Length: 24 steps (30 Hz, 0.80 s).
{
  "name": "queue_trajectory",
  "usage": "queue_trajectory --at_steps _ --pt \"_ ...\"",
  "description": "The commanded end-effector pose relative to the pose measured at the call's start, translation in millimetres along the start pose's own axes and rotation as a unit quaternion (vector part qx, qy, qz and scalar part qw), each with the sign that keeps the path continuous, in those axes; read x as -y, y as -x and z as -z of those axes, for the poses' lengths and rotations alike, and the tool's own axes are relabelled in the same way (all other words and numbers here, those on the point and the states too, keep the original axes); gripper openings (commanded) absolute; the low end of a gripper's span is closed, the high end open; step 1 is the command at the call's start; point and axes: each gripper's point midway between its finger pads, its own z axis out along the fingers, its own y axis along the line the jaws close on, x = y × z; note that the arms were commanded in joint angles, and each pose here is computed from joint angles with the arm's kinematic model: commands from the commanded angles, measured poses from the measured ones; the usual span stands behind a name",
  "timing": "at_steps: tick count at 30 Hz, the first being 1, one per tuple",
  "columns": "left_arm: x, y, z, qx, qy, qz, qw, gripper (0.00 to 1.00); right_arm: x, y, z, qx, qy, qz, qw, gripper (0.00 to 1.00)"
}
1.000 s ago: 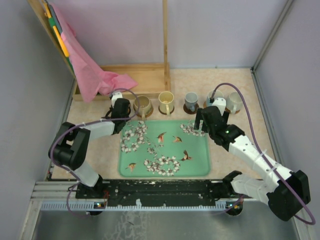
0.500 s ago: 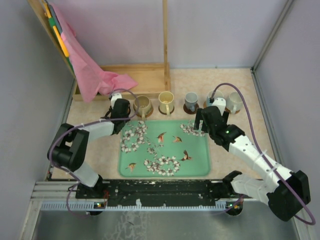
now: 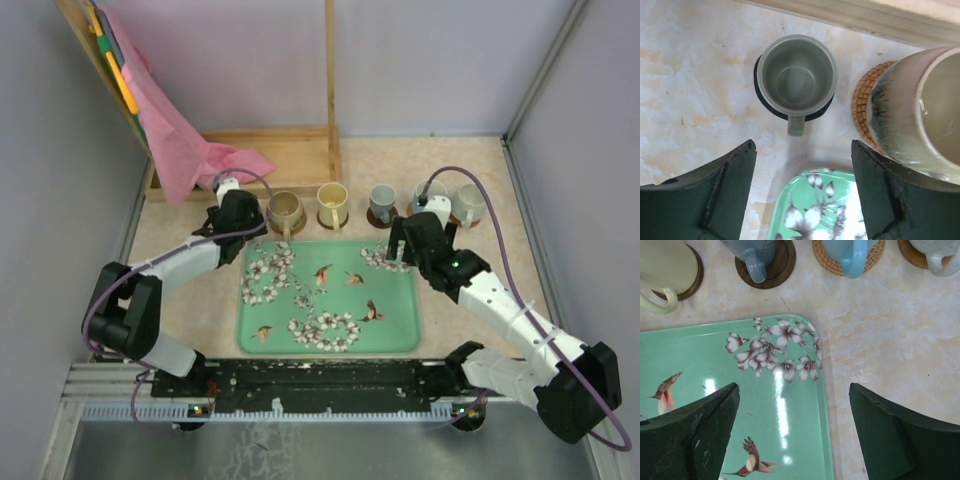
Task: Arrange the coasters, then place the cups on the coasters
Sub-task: Place the cup on the coaster, then reset both arms
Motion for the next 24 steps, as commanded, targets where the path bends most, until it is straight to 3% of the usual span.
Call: queue_trajectory --at_steps 1,8,9,10,24 --pt "9.2 11.6 15.2 -0.001 -0.017 0.000 1.000 0.86 -12.6 34.6 9.1 0.048 0.033 -0.024 0.998 0.91" --pt "18.7 15.7 37.6 0.001 -0.036 -0.009 0.999 0.89 -22.2 36.3 11.3 0.045 0.057 -0.030 0.997 0.91" --pt "21.6 16.0 41.5 0.002 -0.042 -0.010 0.999 0.99 -22.5 37.0 11.5 0.045 0.057 -0.032 0.997 0.92" --pt "23.2 17.0 45.2 0.003 -0.045 -0.011 0.999 1.00 -23.2 38.1 12.2 0.047 0.058 -0.033 0.997 0.92" --pt "41.9 20.2 92.3 0.019 -0.086 -0.014 0.996 1.00 -21.1 44.3 19.9 0.052 0.057 -0.047 0.996 0.93"
